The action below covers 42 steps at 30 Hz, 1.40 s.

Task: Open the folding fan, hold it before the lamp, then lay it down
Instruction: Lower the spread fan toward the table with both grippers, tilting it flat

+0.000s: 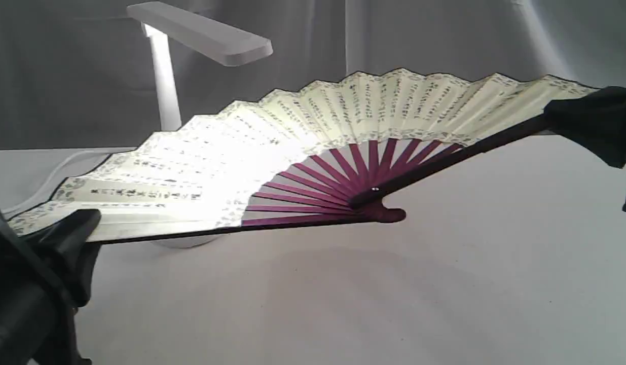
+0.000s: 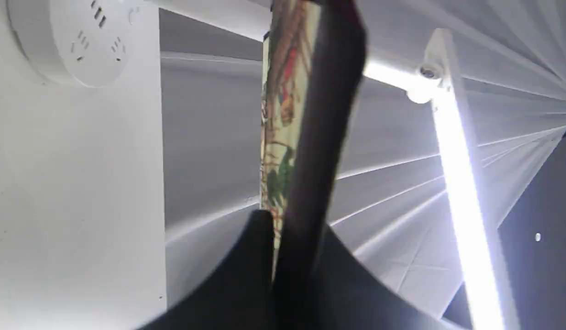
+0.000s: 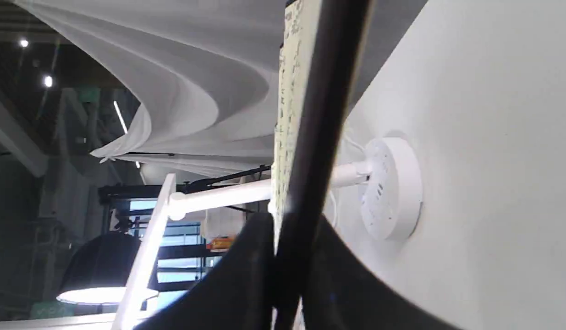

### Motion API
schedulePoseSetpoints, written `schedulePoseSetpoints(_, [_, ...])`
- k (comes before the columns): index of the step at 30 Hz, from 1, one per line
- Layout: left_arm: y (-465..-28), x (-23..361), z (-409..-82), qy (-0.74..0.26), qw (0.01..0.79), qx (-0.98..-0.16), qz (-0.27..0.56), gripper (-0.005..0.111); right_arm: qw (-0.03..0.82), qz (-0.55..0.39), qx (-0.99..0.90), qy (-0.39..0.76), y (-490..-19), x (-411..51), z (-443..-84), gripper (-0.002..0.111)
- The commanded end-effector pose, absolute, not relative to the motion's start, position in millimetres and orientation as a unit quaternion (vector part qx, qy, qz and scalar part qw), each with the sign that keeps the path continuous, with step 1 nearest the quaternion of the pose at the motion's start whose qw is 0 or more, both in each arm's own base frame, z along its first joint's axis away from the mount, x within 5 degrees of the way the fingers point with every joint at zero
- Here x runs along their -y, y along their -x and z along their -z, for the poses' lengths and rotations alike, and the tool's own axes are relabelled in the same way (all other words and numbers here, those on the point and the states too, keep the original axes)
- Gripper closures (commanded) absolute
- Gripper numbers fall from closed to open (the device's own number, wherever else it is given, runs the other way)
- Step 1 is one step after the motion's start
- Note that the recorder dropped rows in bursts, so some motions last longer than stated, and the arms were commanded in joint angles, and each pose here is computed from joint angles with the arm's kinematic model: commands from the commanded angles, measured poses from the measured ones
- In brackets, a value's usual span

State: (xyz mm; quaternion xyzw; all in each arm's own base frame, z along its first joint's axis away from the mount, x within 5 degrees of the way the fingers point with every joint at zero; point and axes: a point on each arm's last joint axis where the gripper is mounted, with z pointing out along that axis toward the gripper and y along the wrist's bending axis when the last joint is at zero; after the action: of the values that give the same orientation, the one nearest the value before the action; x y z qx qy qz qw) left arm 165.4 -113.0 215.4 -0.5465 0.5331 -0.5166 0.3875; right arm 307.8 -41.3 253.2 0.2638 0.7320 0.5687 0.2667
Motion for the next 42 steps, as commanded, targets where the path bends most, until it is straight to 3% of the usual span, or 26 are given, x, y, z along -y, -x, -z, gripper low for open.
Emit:
schedulePoseSetpoints(1, [-175.7, 122.4, -214.6, 0.567, 0.388, -0.515, 0.512, 0.107, 0.286, -0.523, -0.757, -0.267, -304.9, 55.6, -246.9, 0.108])
schedulePoseSetpoints(14, [-206.9, 168.0, -205.5, 0.569, 0.37, -0.543, 0.495, 0.107, 0.304, -0.462, -0.775, -0.305, -304.3, 74.0, -237.7, 0.108])
schedulePoseSetpoints(42, [-228.8, 195.9, -150.7, 0.599, 0.351, -0.561, 0.452, 0.107, 0.299, -0.348, -0.826, -0.328, -301.5, 87.9, -220.4, 0.108])
